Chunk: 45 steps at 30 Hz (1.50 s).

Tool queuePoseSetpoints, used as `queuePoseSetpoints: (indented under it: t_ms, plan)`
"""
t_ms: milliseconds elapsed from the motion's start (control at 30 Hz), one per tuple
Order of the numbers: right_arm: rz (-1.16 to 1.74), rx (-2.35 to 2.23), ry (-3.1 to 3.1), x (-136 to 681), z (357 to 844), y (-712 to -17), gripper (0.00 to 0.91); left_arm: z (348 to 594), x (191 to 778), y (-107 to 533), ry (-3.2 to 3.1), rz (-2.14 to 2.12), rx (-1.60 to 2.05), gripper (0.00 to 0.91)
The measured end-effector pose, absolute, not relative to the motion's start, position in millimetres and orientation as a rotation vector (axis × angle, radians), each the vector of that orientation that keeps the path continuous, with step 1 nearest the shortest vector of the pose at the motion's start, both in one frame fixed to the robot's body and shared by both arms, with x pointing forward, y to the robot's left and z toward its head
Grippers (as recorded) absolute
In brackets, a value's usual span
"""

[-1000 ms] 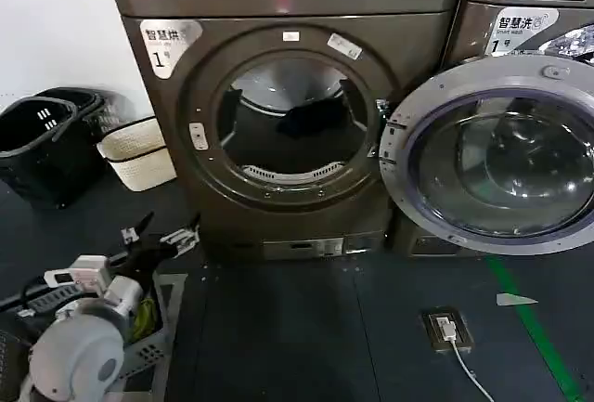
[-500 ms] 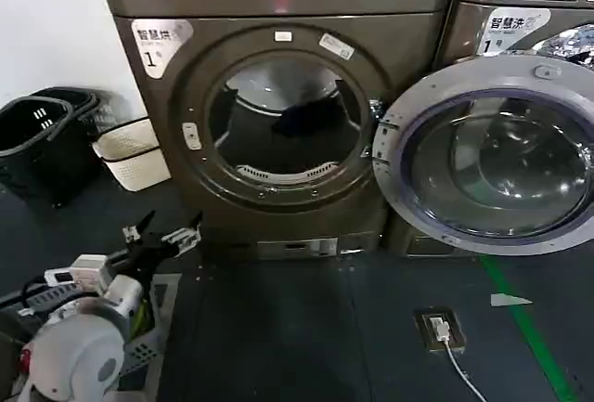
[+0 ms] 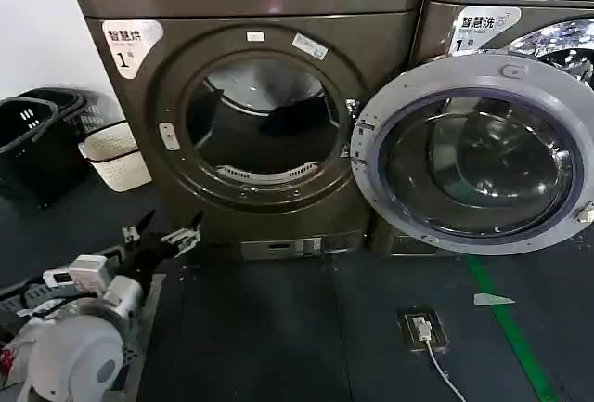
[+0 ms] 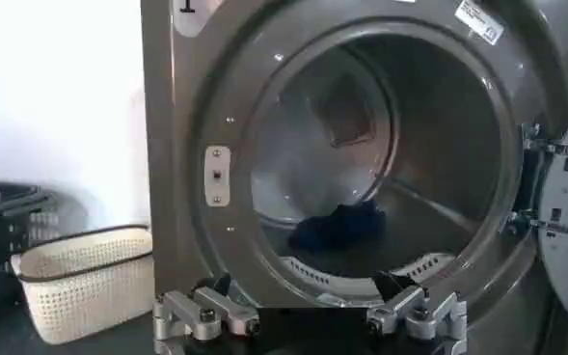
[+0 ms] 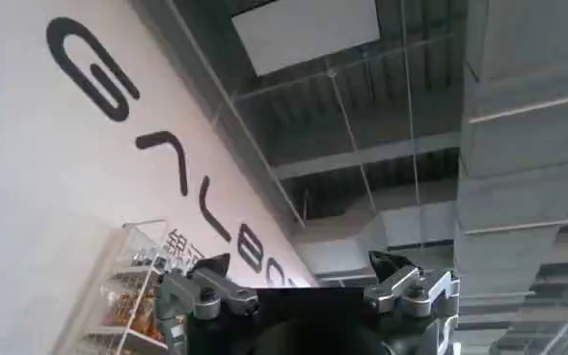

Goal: Grasp the clothes from the dryer.

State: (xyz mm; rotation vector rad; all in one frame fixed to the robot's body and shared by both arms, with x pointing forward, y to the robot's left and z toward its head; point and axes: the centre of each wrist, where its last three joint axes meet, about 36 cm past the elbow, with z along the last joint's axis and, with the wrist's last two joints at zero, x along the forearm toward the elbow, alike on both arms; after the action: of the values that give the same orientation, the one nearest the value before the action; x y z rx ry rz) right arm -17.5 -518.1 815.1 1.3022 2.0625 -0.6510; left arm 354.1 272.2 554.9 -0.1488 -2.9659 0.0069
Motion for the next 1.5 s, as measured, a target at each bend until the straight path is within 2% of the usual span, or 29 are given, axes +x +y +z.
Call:
queuePoseSetpoints:
  t_ms: [1500]
  plan:
    - [-0.674,1.263,2.034,-21.8,816.9,-518.7,0.907,554.9,357.3,267.2,-2.970,0.009,-0.178,0.907]
